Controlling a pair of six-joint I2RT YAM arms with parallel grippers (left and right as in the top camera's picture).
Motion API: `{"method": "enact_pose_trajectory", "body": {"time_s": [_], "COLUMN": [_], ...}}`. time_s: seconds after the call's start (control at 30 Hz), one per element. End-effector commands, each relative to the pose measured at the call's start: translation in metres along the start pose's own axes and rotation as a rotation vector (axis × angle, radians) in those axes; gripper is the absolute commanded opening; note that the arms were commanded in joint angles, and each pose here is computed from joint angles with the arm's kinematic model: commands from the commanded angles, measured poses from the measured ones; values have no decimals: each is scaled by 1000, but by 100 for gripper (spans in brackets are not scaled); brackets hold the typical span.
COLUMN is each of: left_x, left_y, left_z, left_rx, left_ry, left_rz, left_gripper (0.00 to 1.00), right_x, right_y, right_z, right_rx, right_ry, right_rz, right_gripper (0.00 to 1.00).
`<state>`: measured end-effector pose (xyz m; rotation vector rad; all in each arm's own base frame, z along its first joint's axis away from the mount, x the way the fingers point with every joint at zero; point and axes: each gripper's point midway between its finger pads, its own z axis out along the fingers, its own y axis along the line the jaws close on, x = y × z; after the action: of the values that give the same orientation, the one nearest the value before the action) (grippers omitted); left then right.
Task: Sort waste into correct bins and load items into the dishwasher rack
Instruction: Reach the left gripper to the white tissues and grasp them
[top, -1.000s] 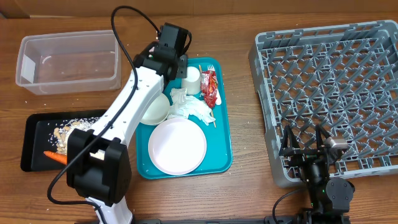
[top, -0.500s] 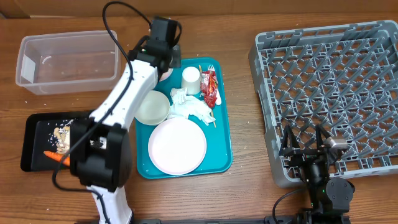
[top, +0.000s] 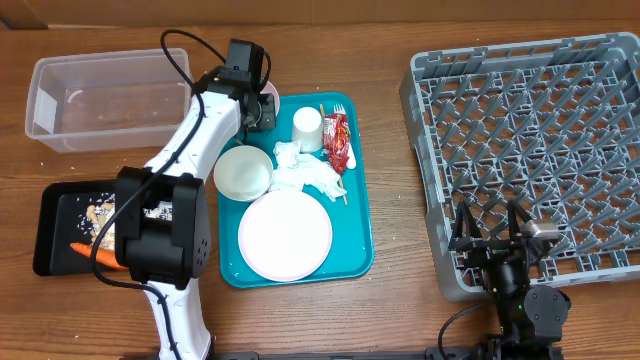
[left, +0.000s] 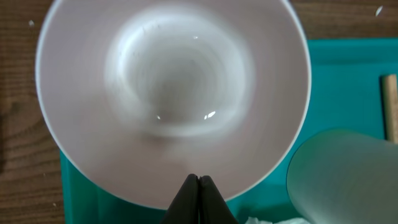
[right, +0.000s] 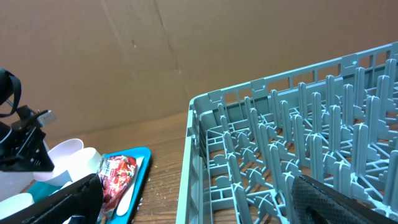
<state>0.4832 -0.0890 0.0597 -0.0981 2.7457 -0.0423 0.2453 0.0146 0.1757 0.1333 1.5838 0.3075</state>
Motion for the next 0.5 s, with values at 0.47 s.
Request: {"method": "enact_pose_trajectory", "body": {"time_s": [0.47], "left_x": [6], "left_y": [-7], "left_z": [11], "left_rx": [25], "left_ry": [8], "left_rz": [-7], "left_gripper": [4], "right_x": [2], "right_y": [-3], "right_z": [0], "right_rx": [10], "right_ry": [-4], "right_rz": [-4], "right_gripper": [100]}}
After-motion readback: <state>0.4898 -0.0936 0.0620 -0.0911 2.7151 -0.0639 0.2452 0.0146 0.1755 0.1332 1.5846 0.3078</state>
